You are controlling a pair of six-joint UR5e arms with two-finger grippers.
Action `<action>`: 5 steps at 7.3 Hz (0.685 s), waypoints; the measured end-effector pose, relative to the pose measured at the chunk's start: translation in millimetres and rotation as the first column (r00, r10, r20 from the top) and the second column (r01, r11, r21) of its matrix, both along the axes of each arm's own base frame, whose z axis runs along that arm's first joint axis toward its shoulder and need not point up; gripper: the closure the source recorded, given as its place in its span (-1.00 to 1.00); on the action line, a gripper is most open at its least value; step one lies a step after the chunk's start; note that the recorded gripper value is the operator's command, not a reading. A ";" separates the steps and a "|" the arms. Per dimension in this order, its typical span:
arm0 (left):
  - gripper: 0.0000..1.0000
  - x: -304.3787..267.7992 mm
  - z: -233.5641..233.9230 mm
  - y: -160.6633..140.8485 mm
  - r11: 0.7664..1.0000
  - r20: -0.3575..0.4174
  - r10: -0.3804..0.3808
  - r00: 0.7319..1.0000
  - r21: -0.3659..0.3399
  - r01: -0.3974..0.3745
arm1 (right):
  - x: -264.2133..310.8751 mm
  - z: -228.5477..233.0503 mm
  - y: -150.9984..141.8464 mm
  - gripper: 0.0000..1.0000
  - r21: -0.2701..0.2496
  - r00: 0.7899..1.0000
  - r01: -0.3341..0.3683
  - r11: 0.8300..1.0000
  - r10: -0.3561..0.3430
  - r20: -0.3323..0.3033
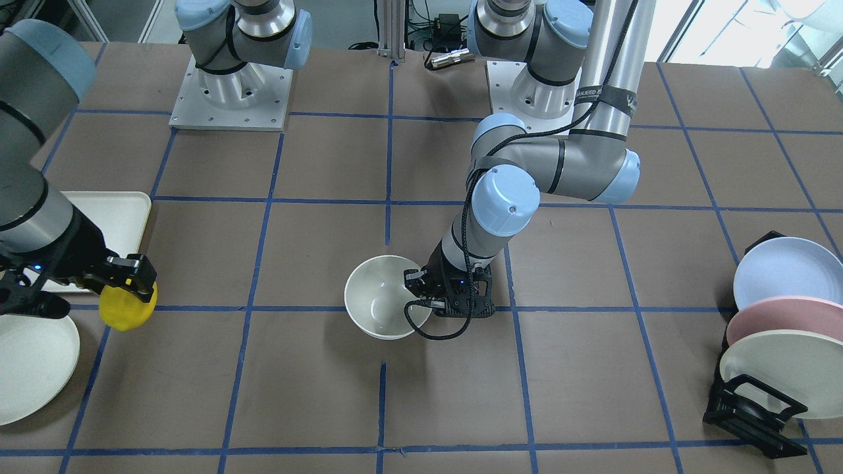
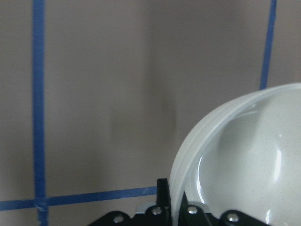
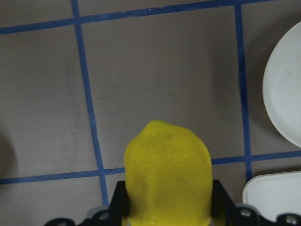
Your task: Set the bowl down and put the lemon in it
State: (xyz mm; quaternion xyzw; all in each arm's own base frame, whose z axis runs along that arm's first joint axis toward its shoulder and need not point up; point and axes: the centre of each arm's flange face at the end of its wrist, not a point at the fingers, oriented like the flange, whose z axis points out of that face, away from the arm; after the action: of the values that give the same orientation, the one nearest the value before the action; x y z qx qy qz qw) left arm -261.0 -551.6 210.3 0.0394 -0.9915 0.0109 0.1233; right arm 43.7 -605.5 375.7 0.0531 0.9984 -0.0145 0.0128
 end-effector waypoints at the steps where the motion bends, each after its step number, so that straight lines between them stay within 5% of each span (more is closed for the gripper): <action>1: -0.98 0.2 -4.8 0.4 1.000 0.005 0.001 1.000 0.007 -0.001 | 38.1 3.1 5.2 1.00 -0.004 1.000 0.009 1.000 -0.009 -0.001; 5: -1.00 13.8 16.5 -11.3 1.000 0.002 0.007 1.000 -0.025 -0.007 | 139.5 2.7 26.7 1.00 -0.006 1.000 -0.016 1.000 0.016 0.010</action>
State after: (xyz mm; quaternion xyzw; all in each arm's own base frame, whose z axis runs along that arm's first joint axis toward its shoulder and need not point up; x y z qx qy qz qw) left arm -247.2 -563.0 226.7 0.0412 -0.9913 0.0237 0.1228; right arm 183.3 -578.8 378.4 0.0450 0.9987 -0.0174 0.0180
